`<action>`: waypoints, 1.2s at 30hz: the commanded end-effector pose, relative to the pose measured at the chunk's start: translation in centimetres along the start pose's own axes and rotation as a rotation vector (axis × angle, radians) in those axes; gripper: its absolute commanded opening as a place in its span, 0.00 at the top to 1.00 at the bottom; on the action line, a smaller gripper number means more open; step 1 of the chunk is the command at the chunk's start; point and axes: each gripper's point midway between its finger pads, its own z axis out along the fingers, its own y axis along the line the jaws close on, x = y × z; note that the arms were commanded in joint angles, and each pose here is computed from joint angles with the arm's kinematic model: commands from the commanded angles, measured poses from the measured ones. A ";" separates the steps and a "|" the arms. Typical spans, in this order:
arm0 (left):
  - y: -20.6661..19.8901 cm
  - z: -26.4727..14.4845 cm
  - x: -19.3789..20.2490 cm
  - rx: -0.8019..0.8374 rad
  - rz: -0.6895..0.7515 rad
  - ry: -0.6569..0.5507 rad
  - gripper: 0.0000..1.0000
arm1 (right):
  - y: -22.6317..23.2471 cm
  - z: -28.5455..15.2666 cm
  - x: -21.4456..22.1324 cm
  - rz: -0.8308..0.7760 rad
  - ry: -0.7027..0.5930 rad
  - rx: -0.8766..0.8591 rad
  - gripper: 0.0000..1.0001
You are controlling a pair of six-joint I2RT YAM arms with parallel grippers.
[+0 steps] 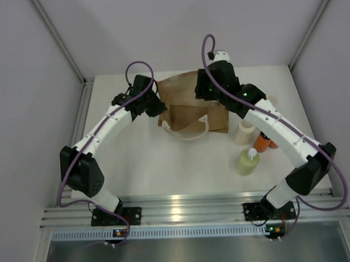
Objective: Take the personal care products out of the canvas bag
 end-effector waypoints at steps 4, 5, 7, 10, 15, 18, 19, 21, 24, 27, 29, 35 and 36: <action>0.2 -1.0 1.0 -0.022 -0.120 0.003 1.00 | -2.2 4.0 1.2 -0.085 0.086 0.197 0.50; 0.1 -1.1 1.1 -0.022 -0.135 0.002 1.00 | -2.8 4.3 1.4 -0.086 0.089 0.222 0.50; 0.0 -1.3 0.9 -0.019 -0.145 -0.008 1.00 | -4.6 4.6 2.1 -0.096 0.109 0.296 0.49; -0.1 -1.5 0.8 -0.015 -0.140 -0.010 1.00 | -6.2 5.0 3.4 -0.124 0.150 0.337 0.47; 0.0 -1.0 1.0 -0.023 -0.138 -0.002 1.00 | -9.4 5.8 4.3 -0.139 0.192 0.397 0.46; 0.1 -0.4 1.6 -0.028 -0.133 0.026 1.00 | -10.1 6.7 3.8 -0.162 0.195 0.415 0.45; 0.1 -0.3 1.8 -0.026 -0.131 0.037 1.00 | -10.3 7.0 3.6 -0.155 0.194 0.414 0.44; 0.1 -0.2 2.0 -0.027 -0.132 0.045 1.00 | -11.0 8.0 4.1 -0.151 0.221 0.419 0.43; 0.0 -0.1 1.9 -0.026 -0.128 0.040 1.00 | -11.4 8.8 4.4 -0.165 0.237 0.424 0.40; -0.1 -0.2 1.8 -0.024 -0.117 0.038 1.00 | -11.8 9.9 5.1 -0.201 0.267 0.427 0.33; -0.1 0.0 1.9 -0.022 -0.112 0.043 1.00 | -12.3 10.4 5.5 -0.197 0.285 0.423 0.32; 0.0 0.4 2.0 -0.029 -0.097 0.053 1.00 | -12.9 10.9 5.7 -0.188 0.304 0.410 0.53; -0.1 0.4 2.0 -0.028 -0.094 0.051 1.00 | -12.8 10.9 5.6 -0.189 0.302 0.408 0.55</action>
